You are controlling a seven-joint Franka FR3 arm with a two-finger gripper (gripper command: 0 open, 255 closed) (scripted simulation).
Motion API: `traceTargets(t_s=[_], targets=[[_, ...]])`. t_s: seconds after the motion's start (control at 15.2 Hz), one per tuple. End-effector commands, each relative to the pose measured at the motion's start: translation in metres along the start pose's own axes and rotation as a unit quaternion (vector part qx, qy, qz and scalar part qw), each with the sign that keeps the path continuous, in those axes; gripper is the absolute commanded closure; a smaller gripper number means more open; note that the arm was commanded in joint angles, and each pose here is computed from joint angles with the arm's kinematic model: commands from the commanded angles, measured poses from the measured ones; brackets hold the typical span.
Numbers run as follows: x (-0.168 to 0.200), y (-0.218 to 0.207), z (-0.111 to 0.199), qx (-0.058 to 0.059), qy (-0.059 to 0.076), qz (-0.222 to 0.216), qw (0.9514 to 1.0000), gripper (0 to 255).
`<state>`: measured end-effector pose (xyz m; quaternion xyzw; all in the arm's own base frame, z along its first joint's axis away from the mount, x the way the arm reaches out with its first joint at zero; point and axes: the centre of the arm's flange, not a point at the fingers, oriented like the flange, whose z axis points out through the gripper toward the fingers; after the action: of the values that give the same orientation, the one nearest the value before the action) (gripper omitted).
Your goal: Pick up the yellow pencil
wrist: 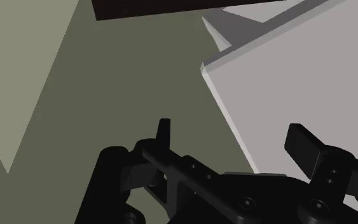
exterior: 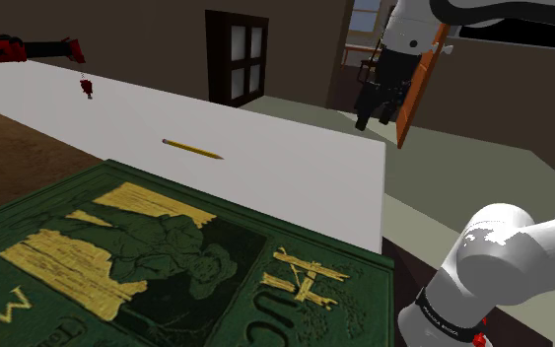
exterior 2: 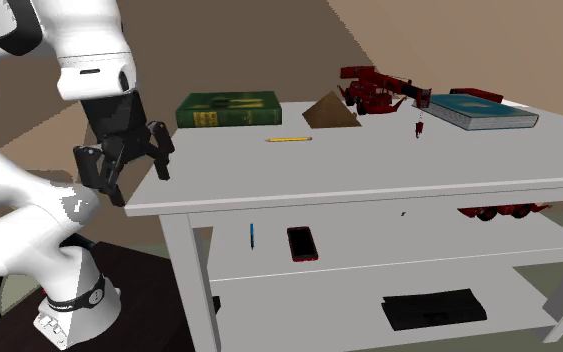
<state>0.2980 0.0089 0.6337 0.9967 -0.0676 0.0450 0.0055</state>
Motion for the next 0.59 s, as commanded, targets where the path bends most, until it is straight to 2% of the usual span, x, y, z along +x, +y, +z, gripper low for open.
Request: traceTargets(t_s=[0.0, 0.53], targets=[[0.000, 0.000, 0.000, 0.000, 0.000, 0.000, 1.0000, 0], [0.023, -0.105, -0.004, -0.028, 0.063, -0.016, 0.9975, 0]])
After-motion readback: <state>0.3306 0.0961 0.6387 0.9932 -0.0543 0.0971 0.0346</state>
